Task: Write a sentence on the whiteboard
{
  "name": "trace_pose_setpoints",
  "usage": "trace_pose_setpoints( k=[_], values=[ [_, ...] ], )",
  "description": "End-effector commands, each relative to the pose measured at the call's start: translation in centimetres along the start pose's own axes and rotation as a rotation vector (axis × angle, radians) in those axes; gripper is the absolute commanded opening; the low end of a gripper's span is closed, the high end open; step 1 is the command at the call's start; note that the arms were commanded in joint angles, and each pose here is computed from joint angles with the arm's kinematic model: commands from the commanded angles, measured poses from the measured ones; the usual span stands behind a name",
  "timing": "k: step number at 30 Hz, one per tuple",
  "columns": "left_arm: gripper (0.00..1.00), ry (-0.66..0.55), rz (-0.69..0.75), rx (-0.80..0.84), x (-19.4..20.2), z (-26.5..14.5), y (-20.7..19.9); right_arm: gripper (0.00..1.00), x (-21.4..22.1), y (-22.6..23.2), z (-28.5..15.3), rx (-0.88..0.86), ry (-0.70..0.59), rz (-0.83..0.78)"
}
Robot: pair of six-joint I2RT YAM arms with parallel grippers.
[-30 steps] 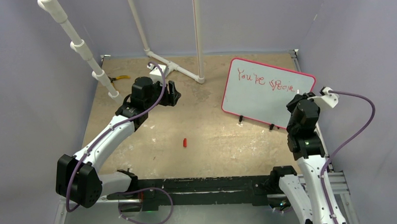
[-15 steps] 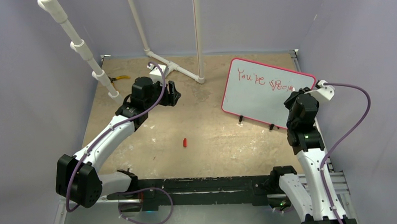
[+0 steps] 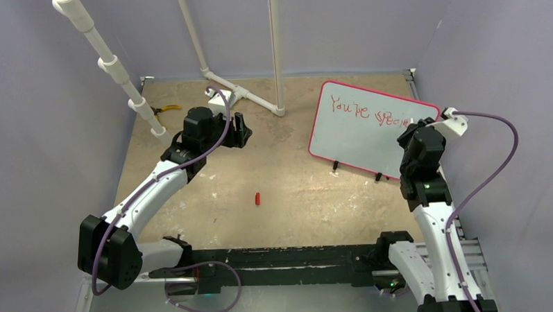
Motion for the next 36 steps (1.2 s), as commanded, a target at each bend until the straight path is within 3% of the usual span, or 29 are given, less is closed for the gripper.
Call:
trace_pose_setpoints(
  k=[1, 16, 36],
  values=[
    [0.57, -0.054, -0.01, 0.022, -1.0, -0.5, -0.4, 0.0, -3.2, -0.1, 0.4, 0.032, -0.098, 0.029],
    [0.57, -0.06, -0.01, 0.028, -1.2, -0.7, -0.5, 0.0, -2.7, -0.2, 1.3, 0.037, -0.085, 0.014],
    [0.57, -0.059, -0.017, 0.04, -1.1, -0.7, -0.7, 0.0, 1.9, -0.7, 1.0, 0.023, 0.068, 0.05]
  ],
)
Point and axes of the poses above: each gripper's point midway between its finger pads, its own z axis out along the fingers, its own y axis along the line the jaws close on, x = y × z, the point moved 5 cm from there along -z, back along the fingers, and after that the axes turned 9 degrees about -z, right-handed, at the moved point
